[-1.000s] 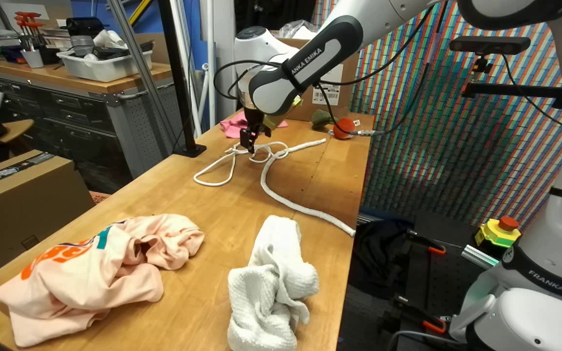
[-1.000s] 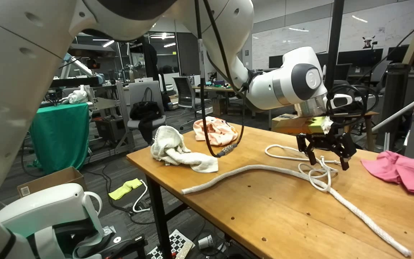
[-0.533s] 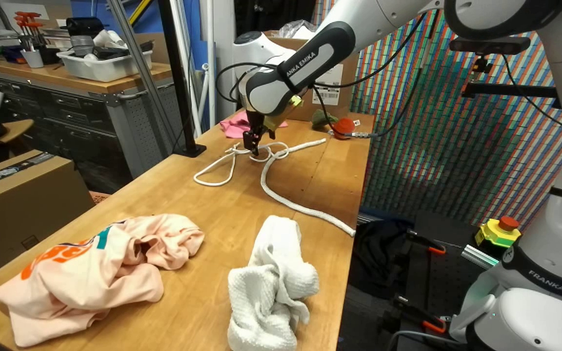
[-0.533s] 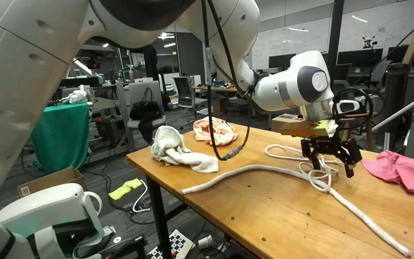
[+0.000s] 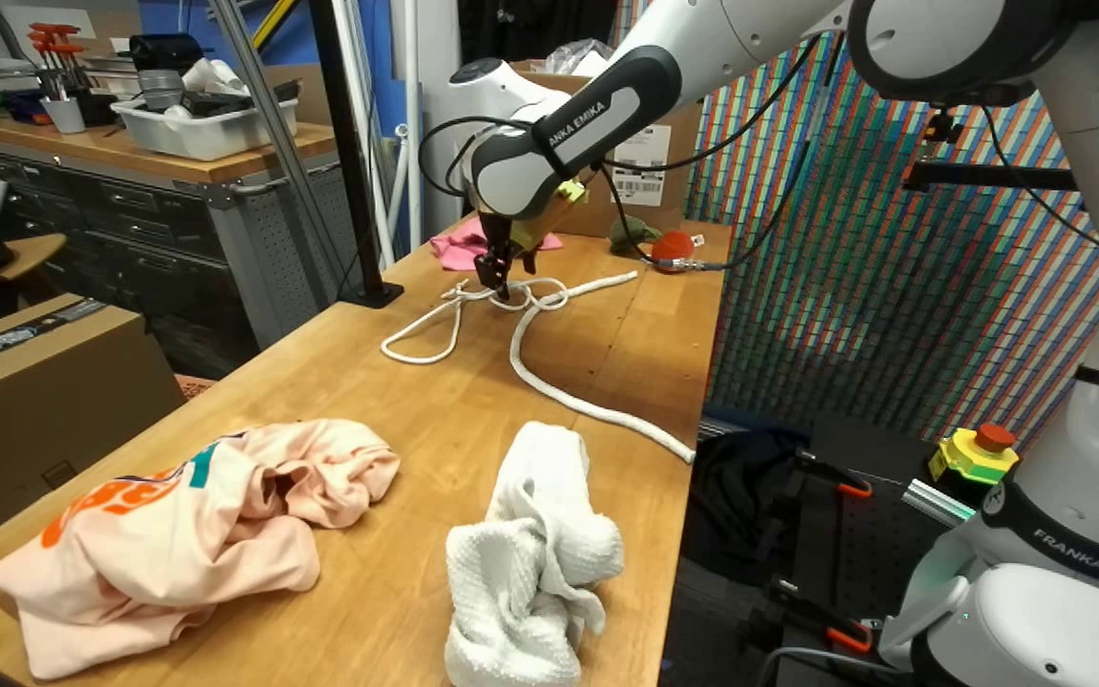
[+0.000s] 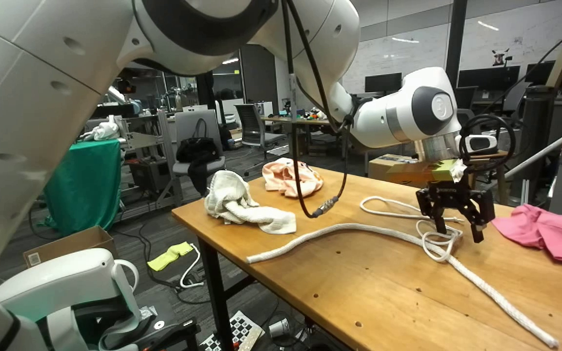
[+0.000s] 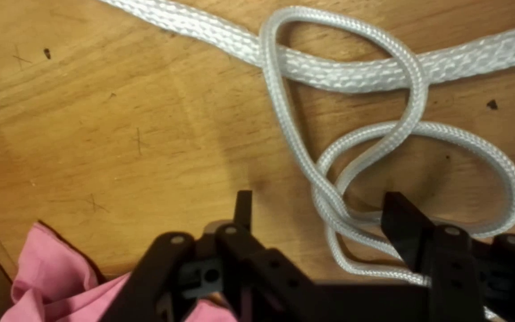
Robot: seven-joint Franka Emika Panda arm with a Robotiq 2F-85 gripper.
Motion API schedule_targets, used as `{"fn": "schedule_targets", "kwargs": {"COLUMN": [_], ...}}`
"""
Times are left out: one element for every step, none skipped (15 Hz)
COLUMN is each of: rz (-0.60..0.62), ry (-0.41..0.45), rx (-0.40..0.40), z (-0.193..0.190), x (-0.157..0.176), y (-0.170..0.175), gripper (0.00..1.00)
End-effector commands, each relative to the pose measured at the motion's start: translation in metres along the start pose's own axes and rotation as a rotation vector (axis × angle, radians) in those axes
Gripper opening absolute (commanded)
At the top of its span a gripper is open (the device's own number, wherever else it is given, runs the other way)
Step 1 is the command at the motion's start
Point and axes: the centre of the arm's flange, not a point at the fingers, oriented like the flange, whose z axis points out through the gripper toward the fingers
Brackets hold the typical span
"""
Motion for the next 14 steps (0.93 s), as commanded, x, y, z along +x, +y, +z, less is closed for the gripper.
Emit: {"fn": "schedule_targets", "kwargs": {"rz": [0.013,0.017,0.021,0.026,0.031,0.038,0.043,0.048,0.052,0.051,0.05,0.042,0.036,0.024], "ry": [-0.014,-0.017,-0.017,-0.019,-0.02,-0.023,-0.025,-0.027,-0.033,-0.039,-0.043,-0.043,-0.044,-0.045], "rx": [0.018,0.021,0.024,0.028,0.033,0.042,0.048,0.056,0.063,0.071,0.081,0.088,0.095,0.102], "z": [-0.003,-0.004,-0.005,-0.006,-0.007,-0.008,-0.009,-0.009,-0.01,-0.011,-0.013,-0.016,-0.018,-0.021], "x": [0.019,0.019,0.02,0.02,0.02,0.02,0.02,0.02,0.019,0.018,0.017,0.016,0.015,0.014], "y": [0.007,0.008,0.009,0.01,0.011,0.012,0.013,0.014,0.015,0.014,0.013,0.01,0.007,0.003], "gripper": [0.46,0.37,0.31,0.22,0.19,0.17,0.15,0.13,0.16,0.17,0.17,0.18,0.18,0.18]}}
